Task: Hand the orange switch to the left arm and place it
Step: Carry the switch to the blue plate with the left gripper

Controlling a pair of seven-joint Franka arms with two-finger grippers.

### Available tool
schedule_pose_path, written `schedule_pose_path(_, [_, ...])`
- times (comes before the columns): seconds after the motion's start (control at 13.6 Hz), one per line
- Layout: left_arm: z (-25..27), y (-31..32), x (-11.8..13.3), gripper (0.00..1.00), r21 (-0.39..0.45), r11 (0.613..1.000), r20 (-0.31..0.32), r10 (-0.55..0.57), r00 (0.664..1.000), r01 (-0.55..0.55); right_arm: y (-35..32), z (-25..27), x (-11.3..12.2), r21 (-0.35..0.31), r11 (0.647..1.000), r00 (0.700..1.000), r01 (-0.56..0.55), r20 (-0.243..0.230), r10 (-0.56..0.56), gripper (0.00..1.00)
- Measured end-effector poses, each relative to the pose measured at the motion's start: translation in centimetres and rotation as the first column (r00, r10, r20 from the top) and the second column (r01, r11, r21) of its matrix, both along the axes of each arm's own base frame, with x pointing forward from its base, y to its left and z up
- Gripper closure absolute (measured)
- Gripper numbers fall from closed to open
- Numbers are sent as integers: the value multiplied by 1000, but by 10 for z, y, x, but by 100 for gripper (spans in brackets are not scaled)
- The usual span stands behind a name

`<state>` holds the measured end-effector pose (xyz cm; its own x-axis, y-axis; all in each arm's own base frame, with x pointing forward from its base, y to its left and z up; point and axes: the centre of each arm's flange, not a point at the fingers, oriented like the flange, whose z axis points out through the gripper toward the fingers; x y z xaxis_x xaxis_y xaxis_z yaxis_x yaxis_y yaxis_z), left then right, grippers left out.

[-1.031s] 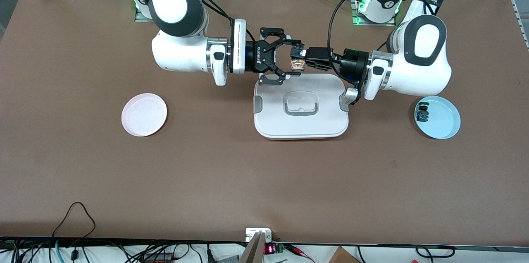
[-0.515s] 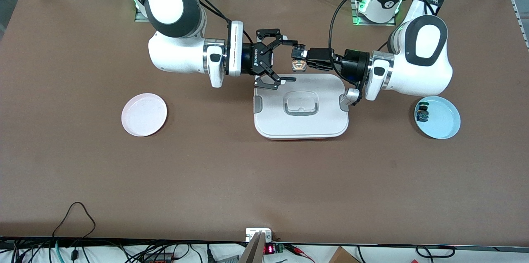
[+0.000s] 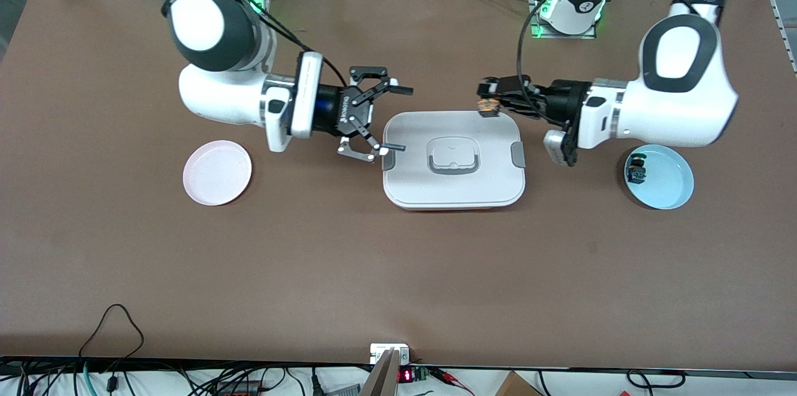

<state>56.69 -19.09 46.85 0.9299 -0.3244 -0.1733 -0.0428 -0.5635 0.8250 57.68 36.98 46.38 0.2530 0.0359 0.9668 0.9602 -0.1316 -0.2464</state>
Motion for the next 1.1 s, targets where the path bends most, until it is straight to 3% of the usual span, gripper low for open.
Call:
schedule_pose_path(0.29, [4,43,5,66,281,946,125,-203,971,161,-54,-4,16,-42,998,999,-40,27,41,0])
schedule_pose_path(0.59, [-13,114,13,66,507,811,163,-422,892,291,-124,-11,33,-104,990,994,-98,42,103,0])
schedule_pose_path(0.74, [-24,164,18,66,551,759,156,-503,850,348,-144,-16,37,-142,984,993,-107,26,112,0])
schedule_pose_path(0.81, [-31,189,20,66,573,728,142,-540,830,376,-147,-19,36,-162,980,994,-113,-15,112,0])
schedule_pose_path(0.96, [-45,225,22,66,614,659,105,-613,783,434,-148,-24,34,-207,969,980,-132,-177,95,0])
schedule_pose_path(1.1, [-58,244,27,66,652,565,62,-705,707,506,-150,-28,30,-284,946,940,-157,-336,56,0])
